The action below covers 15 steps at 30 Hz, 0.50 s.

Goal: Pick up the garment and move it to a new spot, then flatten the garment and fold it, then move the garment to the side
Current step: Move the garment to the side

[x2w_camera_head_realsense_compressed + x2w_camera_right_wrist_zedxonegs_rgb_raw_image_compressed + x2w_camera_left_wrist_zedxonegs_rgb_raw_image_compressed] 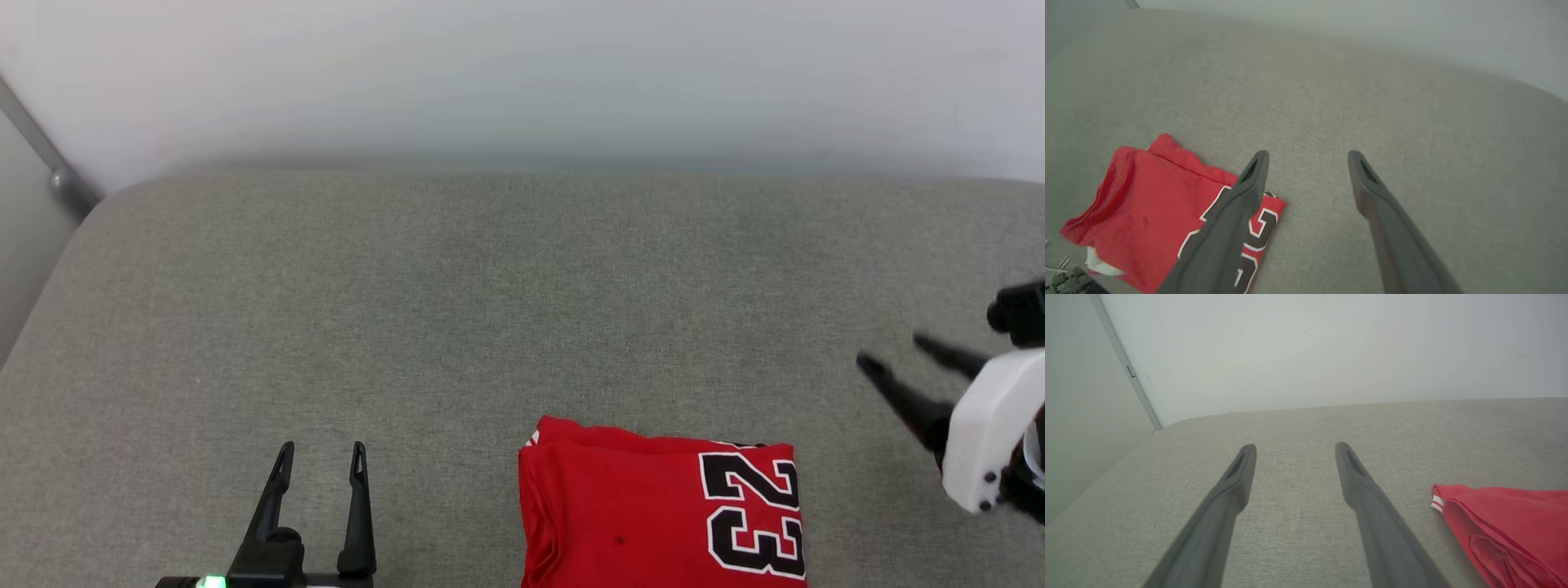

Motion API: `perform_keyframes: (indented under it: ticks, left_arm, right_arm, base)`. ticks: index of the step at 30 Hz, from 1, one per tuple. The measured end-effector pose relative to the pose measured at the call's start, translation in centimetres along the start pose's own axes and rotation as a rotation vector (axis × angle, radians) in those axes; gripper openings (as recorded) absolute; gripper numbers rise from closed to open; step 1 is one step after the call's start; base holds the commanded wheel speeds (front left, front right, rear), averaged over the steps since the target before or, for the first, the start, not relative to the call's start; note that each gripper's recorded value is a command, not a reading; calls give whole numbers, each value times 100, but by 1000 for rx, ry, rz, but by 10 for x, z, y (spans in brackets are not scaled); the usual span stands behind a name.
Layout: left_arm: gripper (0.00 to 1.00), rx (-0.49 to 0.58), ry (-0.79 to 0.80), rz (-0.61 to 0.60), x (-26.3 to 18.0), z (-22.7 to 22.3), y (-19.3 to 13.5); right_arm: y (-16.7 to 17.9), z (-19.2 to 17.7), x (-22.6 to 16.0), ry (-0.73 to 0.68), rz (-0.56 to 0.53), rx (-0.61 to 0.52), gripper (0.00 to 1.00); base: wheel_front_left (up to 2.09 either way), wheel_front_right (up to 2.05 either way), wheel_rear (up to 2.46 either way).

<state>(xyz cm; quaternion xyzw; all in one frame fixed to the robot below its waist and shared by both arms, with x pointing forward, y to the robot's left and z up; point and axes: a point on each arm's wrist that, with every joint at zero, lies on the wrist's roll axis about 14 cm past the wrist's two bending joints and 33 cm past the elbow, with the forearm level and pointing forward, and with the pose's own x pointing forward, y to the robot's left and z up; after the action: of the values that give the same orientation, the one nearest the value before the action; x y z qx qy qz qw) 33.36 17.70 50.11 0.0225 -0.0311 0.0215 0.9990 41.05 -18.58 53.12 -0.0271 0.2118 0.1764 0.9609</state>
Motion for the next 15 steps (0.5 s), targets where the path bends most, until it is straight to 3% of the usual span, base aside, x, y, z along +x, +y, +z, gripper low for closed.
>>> perform_keyframes:
  ticks: [6, 11, 15]
  left_arm:
    - [100, -2, 8, -8, 10, -3, -2]
    - [100, 2, 18, -9, 19, -8, -2]
    - [100, 4, 27, -7, 28, -12, -1]
  right_arm:
    - [21, -75, -12, 383, 167, 181, 100]
    - [41, -118, -17, 559, 252, 269, 100]
    - [58, -137, -10, 621, 302, 338, 100]
  base:
    - [0, 0, 0]
    - [0, 0, 0]
    - [0, 0, 0]
